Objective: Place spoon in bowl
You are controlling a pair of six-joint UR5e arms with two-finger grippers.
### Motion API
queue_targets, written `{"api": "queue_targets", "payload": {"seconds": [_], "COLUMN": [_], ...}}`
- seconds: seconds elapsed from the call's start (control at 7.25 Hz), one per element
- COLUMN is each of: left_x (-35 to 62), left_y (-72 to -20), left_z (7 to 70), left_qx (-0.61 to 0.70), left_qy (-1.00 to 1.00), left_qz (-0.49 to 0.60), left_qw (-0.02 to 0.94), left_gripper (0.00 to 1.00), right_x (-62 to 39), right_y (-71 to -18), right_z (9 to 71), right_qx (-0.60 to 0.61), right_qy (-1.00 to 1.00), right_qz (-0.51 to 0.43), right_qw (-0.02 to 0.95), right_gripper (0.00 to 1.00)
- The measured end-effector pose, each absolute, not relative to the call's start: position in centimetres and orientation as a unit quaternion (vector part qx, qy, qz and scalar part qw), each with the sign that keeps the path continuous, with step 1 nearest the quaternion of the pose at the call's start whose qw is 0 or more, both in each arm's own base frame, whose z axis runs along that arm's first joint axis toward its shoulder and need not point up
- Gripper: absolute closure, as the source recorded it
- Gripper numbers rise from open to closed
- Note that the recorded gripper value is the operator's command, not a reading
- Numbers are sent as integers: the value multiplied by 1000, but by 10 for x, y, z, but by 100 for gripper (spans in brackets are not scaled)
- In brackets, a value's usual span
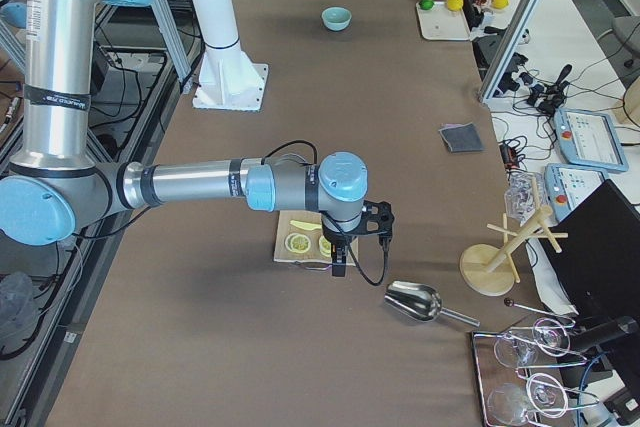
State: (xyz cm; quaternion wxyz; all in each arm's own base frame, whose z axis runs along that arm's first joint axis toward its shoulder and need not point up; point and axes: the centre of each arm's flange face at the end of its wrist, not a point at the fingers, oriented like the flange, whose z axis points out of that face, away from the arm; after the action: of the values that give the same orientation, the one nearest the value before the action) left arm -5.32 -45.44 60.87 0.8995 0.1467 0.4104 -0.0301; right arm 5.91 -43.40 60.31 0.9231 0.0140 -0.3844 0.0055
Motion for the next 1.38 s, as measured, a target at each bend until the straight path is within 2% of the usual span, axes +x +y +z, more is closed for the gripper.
{"api": "queue_targets", "payload": {"seconds": [1.38], "left_x": [-53], "left_y": [-450], "left_z": [615], "left_qx": [141], "left_qy": [409], "left_qz": [-33], "left_qw": [901], "left_gripper": [2], "right_x": [59], "right_y": [-431], "right_z": [605], "right_qx": [12], "right_qy": [-383], "right_qz": [6], "right_qw": [923], "right_gripper": [0]}}
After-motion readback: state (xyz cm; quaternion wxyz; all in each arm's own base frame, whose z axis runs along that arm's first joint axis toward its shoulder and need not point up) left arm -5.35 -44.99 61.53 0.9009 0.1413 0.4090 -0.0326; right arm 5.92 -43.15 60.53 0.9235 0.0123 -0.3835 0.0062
